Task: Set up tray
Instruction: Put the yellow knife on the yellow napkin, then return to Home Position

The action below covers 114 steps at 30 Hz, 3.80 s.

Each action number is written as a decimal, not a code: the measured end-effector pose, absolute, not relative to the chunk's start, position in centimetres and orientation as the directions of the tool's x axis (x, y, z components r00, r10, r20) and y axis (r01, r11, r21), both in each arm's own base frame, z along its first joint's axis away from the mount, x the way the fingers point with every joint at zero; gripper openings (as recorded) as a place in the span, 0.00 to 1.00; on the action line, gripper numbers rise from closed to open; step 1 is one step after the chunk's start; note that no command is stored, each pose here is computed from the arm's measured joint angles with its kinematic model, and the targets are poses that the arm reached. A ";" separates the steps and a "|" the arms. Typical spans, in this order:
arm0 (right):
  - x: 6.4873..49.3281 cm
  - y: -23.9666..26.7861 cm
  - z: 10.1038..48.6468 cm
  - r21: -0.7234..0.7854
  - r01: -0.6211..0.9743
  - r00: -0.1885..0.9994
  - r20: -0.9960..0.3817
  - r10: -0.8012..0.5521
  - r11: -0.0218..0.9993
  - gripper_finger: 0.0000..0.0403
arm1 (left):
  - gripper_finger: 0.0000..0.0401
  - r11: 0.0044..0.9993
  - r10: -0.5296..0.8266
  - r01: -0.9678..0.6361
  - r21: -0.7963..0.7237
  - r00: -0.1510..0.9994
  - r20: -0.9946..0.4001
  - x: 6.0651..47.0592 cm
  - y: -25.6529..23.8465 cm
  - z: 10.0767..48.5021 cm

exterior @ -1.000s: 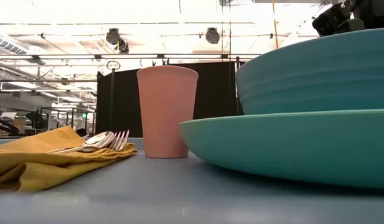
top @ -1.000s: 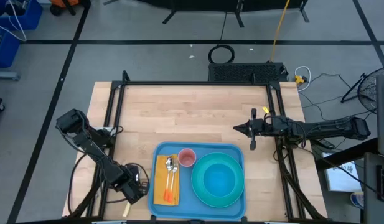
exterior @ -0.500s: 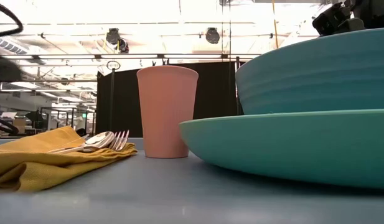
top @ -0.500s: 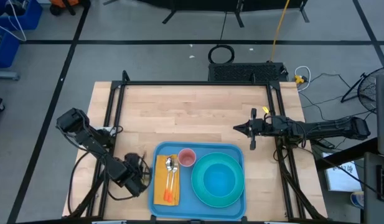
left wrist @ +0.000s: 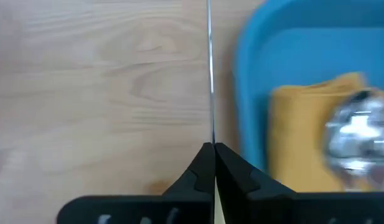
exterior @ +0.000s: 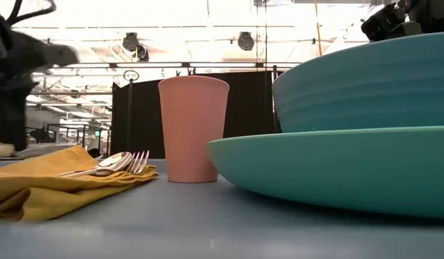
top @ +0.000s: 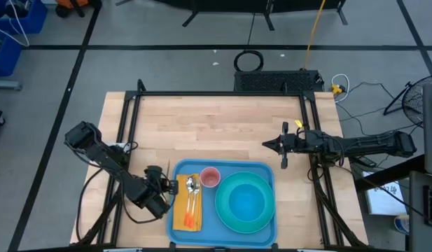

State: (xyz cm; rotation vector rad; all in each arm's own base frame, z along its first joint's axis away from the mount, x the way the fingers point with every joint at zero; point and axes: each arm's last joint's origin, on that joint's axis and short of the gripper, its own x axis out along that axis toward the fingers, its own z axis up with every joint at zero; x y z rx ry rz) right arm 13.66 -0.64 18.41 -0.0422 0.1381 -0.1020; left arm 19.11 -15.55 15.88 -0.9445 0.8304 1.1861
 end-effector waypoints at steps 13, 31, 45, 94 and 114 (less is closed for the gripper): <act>13.7 -0.6 18.4 -0.051 0.098 0.985 -0.136 -0.104 0.994 0.00 | 0.00 0.200 0.341 -0.878 -0.434 0.478 -0.810 22.9 -18.7 21.6; 13.7 -0.6 18.4 -0.040 0.099 0.985 -0.140 -0.104 0.994 0.00 | 0.00 0.167 0.415 -0.891 -0.422 0.452 -0.789 26.7 -23.1 16.9; 13.7 -0.6 18.3 -0.022 0.102 0.984 -0.145 -0.104 0.995 0.00 | 0.00 0.197 0.425 -0.922 -0.333 0.387 -0.819 25.0 -23.1 14.8; 13.5 -0.6 18.5 -0.062 0.069 0.989 -0.129 -0.077 0.996 0.00 | 0.01 0.745 0.597 -0.651 0.147 0.552 -0.582 25.1 -22.9 20.6; 12.3 0.3 19.2 0.003 -0.204 0.977 -0.069 0.204 0.979 0.00 | 0.00 0.943 0.142 -0.012 0.332 0.918 -0.369 27.2 -5.5 33.2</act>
